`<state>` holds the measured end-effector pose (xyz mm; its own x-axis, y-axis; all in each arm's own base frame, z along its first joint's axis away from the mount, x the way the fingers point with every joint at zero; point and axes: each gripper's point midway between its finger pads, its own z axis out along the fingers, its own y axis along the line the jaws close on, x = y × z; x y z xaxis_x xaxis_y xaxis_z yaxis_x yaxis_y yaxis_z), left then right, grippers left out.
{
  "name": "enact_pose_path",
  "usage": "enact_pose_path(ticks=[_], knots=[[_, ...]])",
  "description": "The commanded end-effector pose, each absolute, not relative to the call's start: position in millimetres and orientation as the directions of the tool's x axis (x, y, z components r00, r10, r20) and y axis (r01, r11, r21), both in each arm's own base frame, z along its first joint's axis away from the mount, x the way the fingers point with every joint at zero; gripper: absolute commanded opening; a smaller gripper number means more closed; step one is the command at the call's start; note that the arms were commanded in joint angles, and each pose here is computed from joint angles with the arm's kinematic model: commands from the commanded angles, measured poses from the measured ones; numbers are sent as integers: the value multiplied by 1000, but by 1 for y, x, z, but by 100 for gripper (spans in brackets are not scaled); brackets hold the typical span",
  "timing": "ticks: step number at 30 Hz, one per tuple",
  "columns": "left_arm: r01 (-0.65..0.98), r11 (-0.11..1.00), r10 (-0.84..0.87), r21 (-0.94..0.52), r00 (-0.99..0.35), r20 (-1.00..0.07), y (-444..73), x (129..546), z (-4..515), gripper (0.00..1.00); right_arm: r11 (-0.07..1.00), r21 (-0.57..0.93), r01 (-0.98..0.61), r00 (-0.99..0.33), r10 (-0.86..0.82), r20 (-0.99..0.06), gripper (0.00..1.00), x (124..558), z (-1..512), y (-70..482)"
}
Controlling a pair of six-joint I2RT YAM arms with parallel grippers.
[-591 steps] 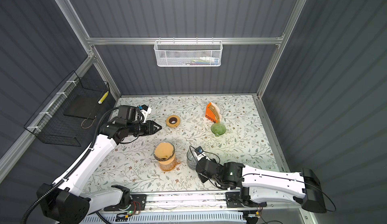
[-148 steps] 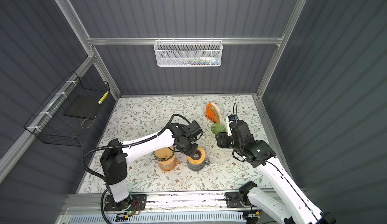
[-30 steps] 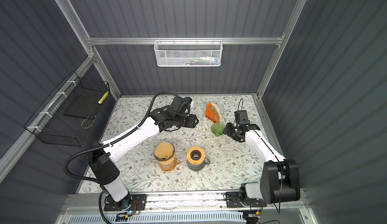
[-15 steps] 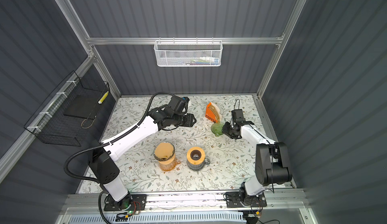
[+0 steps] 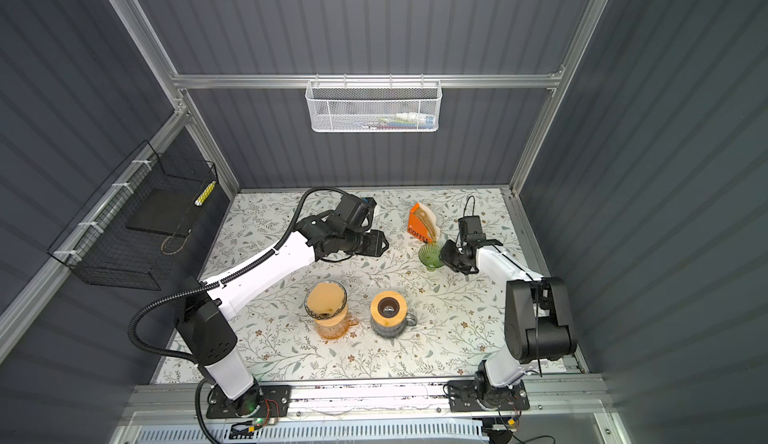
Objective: Place the coffee filter in the dripper
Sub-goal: 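Open the left gripper and raise it while right gripper grasps green dripper, then lift the green dripper and carry it toward the glass pitcher with right gripper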
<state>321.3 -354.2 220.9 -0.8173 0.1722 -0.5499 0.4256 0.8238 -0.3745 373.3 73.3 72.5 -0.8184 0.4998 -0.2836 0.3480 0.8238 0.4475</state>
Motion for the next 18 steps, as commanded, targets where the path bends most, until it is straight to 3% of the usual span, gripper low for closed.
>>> enact_pose_path(ticks=[1, 9, 18], knots=[[434, 814, 174, -387, -817, -550, -347, 312, 231, 48, 821, 455, 346, -819, 500, -280, 15, 376, 72, 76], [427, 812, 155, -397, -815, -559, -345, 311, 234, 48, 814, 466, 346, -821, 503, -270, 0, 374, 71, 79], [412, 822, 141, -392, -816, -561, -338, 308, 234, 48, 811, 478, 337, -820, 502, -273, 0, 374, 77, 82]])
